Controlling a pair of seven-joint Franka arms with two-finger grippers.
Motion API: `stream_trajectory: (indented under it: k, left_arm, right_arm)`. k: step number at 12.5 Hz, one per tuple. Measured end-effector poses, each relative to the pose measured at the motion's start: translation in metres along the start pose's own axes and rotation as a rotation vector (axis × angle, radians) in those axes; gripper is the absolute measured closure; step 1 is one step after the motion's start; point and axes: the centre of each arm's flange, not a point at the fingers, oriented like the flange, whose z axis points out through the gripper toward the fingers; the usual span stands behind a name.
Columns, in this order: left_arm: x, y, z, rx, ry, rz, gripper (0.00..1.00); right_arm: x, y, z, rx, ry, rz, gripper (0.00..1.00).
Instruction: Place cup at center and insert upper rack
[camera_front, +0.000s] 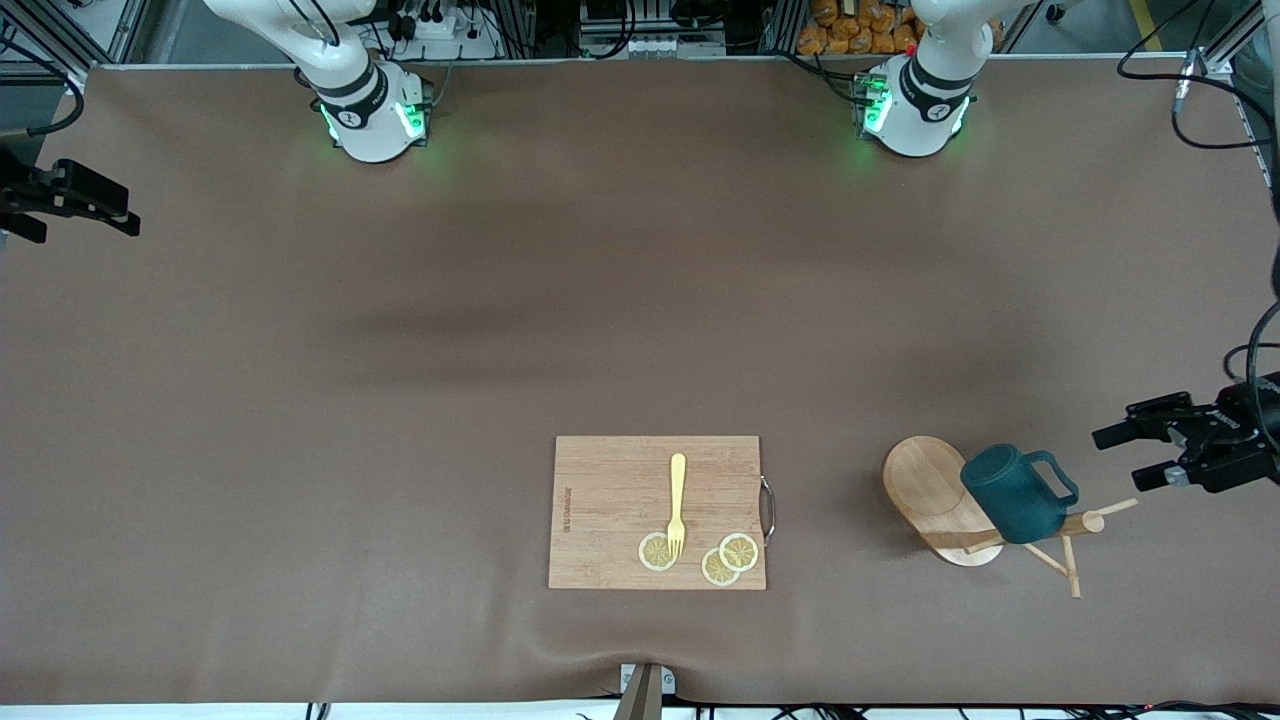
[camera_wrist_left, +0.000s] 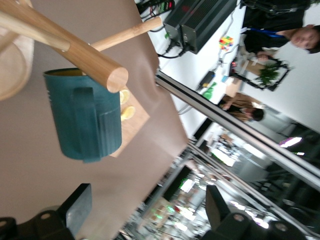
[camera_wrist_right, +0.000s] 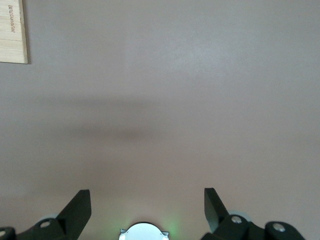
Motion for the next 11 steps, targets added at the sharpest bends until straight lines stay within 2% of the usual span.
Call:
stream_trajectory:
  k: [3, 5, 11]
  left_arm:
    - [-0.044, 0.043, -0.014, 0.195, 0.078, 0.126, 0.00]
    - [-0.072, 0.064, -0.007, 0.350, 0.121, 0.223, 0.00]
    - [-0.116, 0.090, 0.037, 0.771, 0.212, 0.462, 0.00]
  right_arm:
    - [0.000, 0.000, 0.000, 0.000, 0.000, 0.000, 0.00]
    - [0.000, 0.000, 0.000, 0.000, 0.000, 0.000, 0.00]
    - [0.000, 0.000, 0.000, 0.000, 0.000, 0.000, 0.00]
